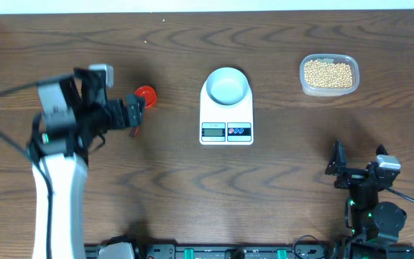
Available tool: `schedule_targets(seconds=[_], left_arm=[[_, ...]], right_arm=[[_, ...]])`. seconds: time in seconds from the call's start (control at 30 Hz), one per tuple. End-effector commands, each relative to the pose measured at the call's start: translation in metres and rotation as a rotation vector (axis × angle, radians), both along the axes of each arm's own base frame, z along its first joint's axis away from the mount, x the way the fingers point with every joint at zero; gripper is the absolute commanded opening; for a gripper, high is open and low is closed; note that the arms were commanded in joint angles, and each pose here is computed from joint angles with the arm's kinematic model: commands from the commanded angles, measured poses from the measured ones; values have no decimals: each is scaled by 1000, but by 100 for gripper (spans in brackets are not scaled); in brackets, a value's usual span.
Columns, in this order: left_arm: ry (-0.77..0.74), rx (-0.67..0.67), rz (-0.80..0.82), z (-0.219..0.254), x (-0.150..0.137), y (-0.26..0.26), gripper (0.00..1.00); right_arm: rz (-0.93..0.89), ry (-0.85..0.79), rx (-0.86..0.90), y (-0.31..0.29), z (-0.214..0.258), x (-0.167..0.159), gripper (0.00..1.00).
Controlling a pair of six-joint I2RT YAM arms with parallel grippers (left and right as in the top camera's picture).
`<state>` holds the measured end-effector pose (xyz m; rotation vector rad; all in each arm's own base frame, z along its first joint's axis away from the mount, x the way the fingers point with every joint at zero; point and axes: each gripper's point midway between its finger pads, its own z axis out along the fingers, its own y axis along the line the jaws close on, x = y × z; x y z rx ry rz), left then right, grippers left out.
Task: Scoop item into bowl and weigh 50g on scale
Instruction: 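Reach the left gripper to the red scoop and grasp its handle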
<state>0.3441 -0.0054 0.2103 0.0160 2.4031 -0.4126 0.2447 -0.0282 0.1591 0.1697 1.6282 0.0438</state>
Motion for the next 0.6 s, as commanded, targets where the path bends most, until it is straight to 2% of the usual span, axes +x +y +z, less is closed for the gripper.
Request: schedule_targets(seconds=[0.0, 0.17, 0.3, 0.57], left_arm=[[62, -12, -53, -4, 17, -2, 98], [164, -37, -49, -36, 26, 0, 98], [237, -58, -41, -53, 23, -1, 98], [145, -30, -34, -47, 45, 6, 98]], right_arm=[[0, 1, -6, 0, -1, 0, 99], [0, 1, -6, 0, -1, 0, 99], [0, 1, -6, 0, -1, 0, 99], [0, 1, -6, 0, -1, 0, 99]])
